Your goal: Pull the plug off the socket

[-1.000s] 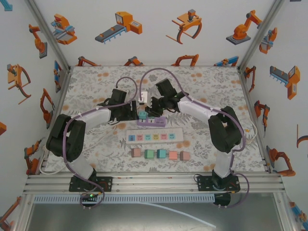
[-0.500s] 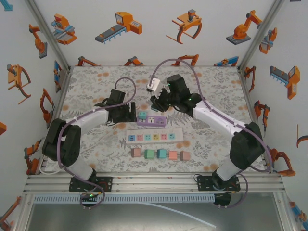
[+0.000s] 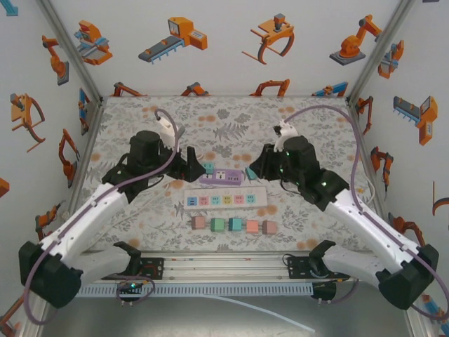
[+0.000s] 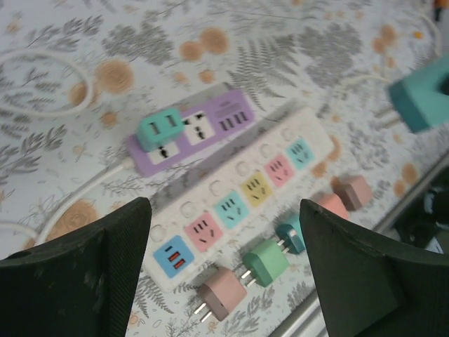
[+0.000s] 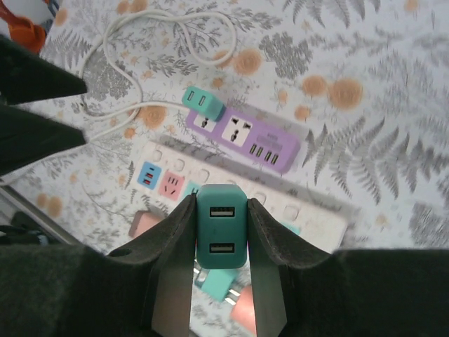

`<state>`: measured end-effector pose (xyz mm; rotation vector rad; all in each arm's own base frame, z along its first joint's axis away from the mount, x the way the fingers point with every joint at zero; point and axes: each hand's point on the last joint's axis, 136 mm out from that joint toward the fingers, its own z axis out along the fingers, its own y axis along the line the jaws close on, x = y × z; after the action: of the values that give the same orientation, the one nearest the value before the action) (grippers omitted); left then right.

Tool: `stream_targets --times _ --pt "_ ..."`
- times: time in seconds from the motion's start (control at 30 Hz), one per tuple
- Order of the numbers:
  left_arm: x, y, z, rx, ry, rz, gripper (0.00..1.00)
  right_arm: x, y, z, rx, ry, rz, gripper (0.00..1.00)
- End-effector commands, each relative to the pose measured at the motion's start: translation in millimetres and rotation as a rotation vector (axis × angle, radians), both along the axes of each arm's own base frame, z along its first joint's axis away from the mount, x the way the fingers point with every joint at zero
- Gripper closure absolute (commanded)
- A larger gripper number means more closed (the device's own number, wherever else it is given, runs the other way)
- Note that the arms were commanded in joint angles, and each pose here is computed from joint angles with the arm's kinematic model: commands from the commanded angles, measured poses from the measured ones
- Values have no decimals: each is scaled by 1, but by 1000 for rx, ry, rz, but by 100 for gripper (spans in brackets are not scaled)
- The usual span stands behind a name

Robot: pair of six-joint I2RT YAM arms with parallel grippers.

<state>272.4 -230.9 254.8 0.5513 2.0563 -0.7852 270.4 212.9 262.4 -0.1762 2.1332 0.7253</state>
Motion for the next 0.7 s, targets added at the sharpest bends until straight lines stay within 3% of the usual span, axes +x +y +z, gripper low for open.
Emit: stream_targets --times 0.0,0.2,0.33,0.47,0.67 --pt "-43 -15 15 -23 -100 -220 20 -11 -27 -21 113 139 -187 78" --pt "-121 -30 26 -40 -255 -556 11 -33 -55 -59 168 224 -309 78" --pt "-157 -32 23 -30 -336 -692 6 -41 -68 -81 185 255 -362 78" --pt "-173 -34 19 -28 -378 -766 0 -46 -74 -105 181 296 -401 78" --pt "-177 -40 12 -6 -391 -808 3 -50 -84 -140 131 349 -437 77"
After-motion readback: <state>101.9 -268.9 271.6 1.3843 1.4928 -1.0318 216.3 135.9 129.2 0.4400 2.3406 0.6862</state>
